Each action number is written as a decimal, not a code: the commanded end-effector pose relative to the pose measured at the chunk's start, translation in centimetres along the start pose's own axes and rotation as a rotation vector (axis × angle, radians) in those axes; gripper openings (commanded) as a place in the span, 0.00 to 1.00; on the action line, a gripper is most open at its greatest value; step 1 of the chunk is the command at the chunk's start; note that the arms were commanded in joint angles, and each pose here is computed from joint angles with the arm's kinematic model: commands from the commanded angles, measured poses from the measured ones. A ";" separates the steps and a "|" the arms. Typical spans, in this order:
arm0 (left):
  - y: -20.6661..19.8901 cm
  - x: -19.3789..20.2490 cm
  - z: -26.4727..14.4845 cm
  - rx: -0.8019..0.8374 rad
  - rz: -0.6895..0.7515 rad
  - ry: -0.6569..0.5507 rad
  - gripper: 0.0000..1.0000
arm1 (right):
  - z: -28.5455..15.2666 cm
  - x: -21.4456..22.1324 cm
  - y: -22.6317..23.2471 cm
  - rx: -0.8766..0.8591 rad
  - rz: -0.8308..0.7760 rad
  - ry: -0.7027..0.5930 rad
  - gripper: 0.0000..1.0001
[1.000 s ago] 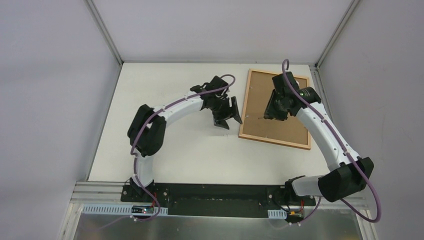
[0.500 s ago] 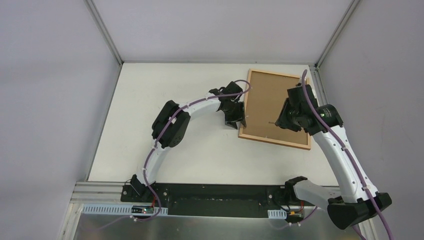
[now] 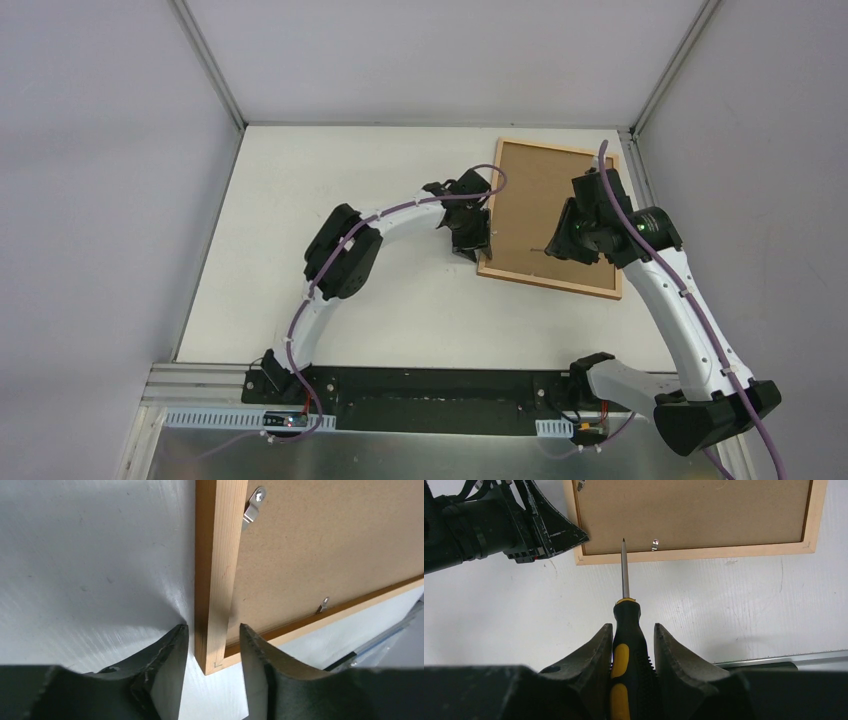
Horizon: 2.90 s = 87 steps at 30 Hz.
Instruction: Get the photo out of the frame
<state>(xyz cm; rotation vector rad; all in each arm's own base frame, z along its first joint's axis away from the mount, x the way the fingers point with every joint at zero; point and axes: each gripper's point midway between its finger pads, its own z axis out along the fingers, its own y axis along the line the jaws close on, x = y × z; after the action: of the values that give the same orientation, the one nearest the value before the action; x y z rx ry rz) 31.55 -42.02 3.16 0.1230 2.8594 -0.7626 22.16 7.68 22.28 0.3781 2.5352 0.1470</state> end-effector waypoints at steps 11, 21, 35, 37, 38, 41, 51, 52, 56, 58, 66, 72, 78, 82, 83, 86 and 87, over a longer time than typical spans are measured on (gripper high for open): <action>11.5 8.9 -1.1 -0.450 0.012 0.207 0.00 | -0.1 -0.1 1.8 -0.108 0.004 -0.003 0.00; 15.0 16.9 -7.5 -0.381 -0.049 0.251 0.00 | 4.8 0.9 9.3 -0.378 0.131 0.157 0.00; 16.8 19.6 -9.5 -0.369 -0.154 0.204 0.00 | 12.4 -5.8 17.3 -0.407 0.084 0.134 0.00; 16.8 19.5 -9.6 -0.368 -0.160 0.191 0.00 | 13.3 -6.2 17.9 -0.399 0.073 0.143 0.00; 16.8 19.6 -9.7 -0.369 -0.164 0.188 0.00 | 13.8 -6.3 18.1 -0.391 0.069 0.151 0.00; 16.8 19.5 -9.7 -0.365 -0.166 0.181 0.00 | 14.8 -6.5 19.1 -0.396 0.065 0.171 0.00; 16.4 19.0 -9.7 -0.361 -0.175 0.160 0.00 | 16.4 -3.3 20.0 -0.333 -0.035 0.285 0.00; 16.5 19.0 -9.6 -0.363 -0.176 0.161 0.00 | 16.3 -2.9 19.8 -0.325 -0.042 0.297 0.00; 16.3 18.8 -9.5 -0.360 -0.182 0.155 0.00 | 16.1 -1.1 18.8 -0.287 -0.059 0.373 0.00; 16.3 18.7 -9.4 -0.358 -0.184 0.151 0.00 | 16.0 -0.3 18.4 -0.265 -0.076 0.391 0.00; 16.0 18.4 -9.1 -0.355 -0.193 0.149 0.00 | 15.6 2.0 17.9 -0.239 -0.132 0.503 0.00; 15.0 18.1 -8.8 -0.316 -0.209 0.152 0.00 | 14.9 2.7 17.5 -0.263 -0.137 0.399 0.00; 14.7 18.1 -8.6 -0.306 -0.212 0.161 0.00 | 15.8 4.5 17.8 -0.274 -0.142 0.223 0.00; 14.7 18.3 -8.5 -0.305 -0.217 0.169 0.00 | 15.8 5.2 18.3 -0.315 -0.121 0.180 0.00; 14.7 18.3 -8.5 -0.305 -0.218 0.171 0.00 | 15.6 5.4 18.5 -0.339 -0.117 0.175 0.00; 14.6 18.3 -8.5 -0.302 -0.217 0.171 0.00 | 14.9 5.4 19.1 -0.423 -0.114 0.135 0.00; 14.6 18.2 -8.5 -0.302 -0.216 0.170 0.00 | 15.0 5.8 19.0 -0.440 -0.116 0.140 0.00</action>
<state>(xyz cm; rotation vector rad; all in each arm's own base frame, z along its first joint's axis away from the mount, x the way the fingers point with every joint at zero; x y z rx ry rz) 16.61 -27.08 2.27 -0.1077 3.0195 -0.5492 28.73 26.51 6.97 0.0391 2.7440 0.5322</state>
